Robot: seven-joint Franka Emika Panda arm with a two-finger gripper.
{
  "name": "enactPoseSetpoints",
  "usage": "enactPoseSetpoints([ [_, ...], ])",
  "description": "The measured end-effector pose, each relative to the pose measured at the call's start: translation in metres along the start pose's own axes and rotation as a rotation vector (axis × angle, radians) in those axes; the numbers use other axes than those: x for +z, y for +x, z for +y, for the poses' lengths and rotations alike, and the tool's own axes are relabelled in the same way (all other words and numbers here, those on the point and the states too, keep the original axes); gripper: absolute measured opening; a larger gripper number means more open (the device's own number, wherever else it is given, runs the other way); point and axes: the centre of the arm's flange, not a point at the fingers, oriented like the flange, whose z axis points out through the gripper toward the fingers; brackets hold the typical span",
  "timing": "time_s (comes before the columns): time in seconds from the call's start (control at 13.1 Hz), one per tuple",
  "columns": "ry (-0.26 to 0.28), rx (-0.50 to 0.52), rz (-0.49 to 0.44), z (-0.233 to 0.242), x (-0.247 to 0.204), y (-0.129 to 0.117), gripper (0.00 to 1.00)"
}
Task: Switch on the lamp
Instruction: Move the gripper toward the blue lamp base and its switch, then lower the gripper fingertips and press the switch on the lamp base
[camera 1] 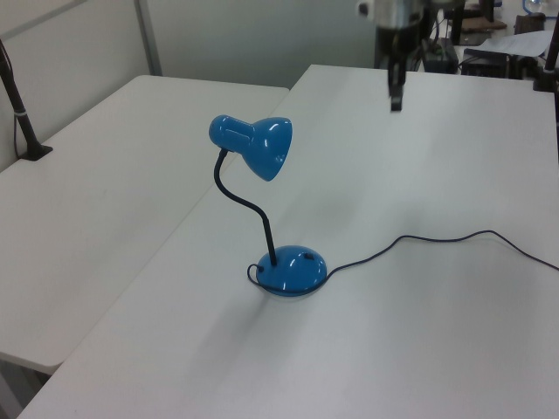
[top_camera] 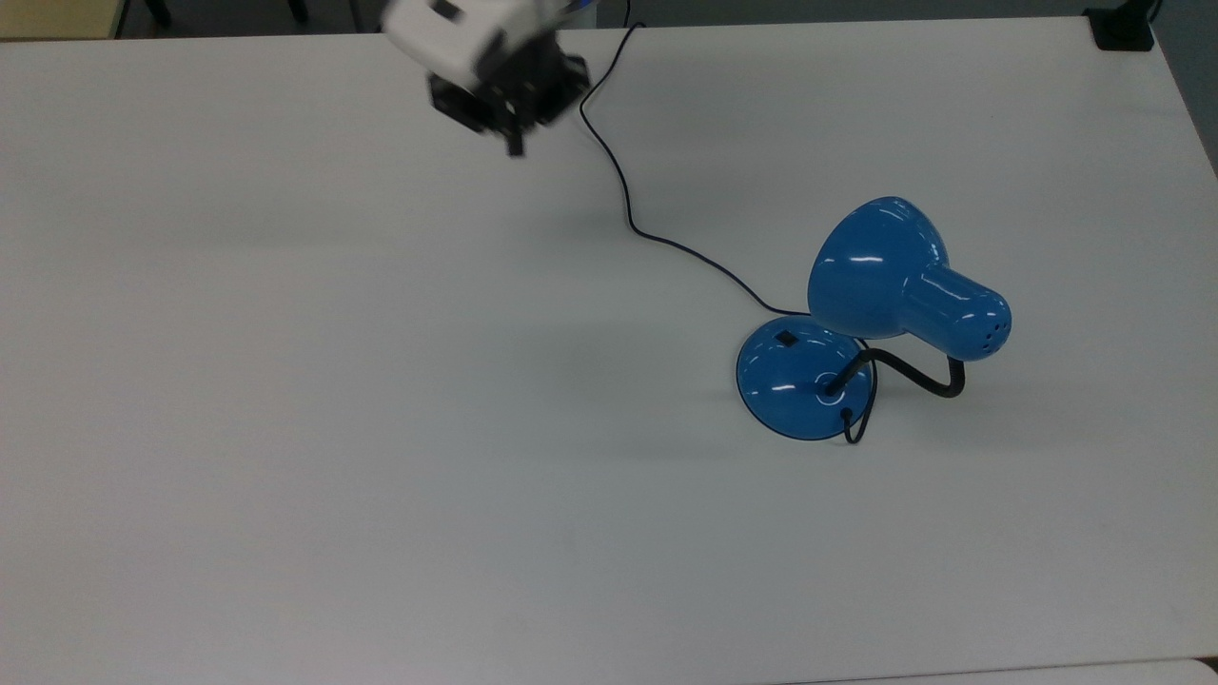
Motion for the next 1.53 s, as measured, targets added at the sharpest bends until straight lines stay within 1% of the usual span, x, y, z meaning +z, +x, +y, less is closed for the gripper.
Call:
enactPoseSetpoints([
  [0.23, 0.002, -0.085, 0.008, -0.049, 0.048, 0.025, 0.01],
  [0.61, 0.005, -0.195, 0.062, -0.117, 0.102, 0.041, 0.01],
  [1.07, 0.019, -0.296, 0.216, -0.187, 0.132, 0.065, 0.01],
  [1.22, 0.032, -0.322, 0.251, -0.206, 0.144, 0.070, 0.01],
  [1.53, 0.046, -0.333, 0.310, -0.218, 0.156, 0.079, 0.01],
])
